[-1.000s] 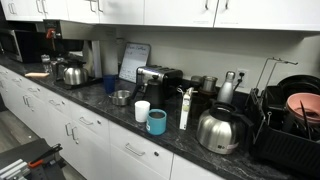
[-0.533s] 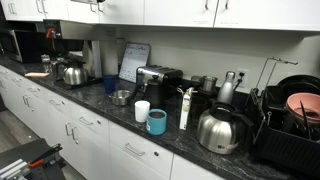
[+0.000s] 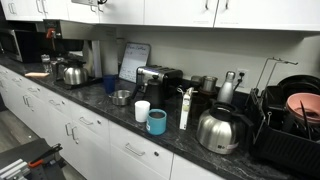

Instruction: Open the right cabinet door

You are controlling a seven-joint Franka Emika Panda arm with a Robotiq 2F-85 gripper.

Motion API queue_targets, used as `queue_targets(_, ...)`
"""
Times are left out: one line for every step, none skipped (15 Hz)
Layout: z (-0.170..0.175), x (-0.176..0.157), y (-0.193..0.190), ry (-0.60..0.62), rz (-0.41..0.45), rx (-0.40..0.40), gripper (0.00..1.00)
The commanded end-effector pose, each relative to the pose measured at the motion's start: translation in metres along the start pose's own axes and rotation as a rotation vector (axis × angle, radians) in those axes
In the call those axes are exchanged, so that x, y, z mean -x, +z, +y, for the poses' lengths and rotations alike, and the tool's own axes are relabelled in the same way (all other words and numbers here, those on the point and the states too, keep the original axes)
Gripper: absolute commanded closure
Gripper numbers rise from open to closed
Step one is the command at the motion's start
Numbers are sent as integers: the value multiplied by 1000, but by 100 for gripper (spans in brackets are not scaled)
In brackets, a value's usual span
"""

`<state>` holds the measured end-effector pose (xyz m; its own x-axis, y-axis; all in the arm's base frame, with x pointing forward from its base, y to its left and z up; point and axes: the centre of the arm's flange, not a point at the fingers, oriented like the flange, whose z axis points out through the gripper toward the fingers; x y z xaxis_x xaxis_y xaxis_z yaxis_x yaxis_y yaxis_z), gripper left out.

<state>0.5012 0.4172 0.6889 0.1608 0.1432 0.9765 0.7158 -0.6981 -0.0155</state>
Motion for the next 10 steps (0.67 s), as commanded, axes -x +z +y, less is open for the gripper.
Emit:
queue_targets(6, -3, 12, 19, 14, -37, 0)
queue_targets(4, -3, 15, 26, 18, -43, 0)
queue_targets(2, -3, 18, 36, 21, -50, 0)
queue_targets(1, -3, 20, 46, 24, -57, 0)
queue_targets(0, -2, 22, 55, 25, -62, 0)
queue_targets(0, 0, 24, 60, 25, -64, 0)
queue_targets(1, 1, 26, 68, 26, -65, 0)
queue_targets(2, 2, 27, 76, 28, -66, 0)
queue_targets(4, 3, 29, 83, 29, -65, 0)
queue_targets(4, 4, 30, 88, 31, -67, 0)
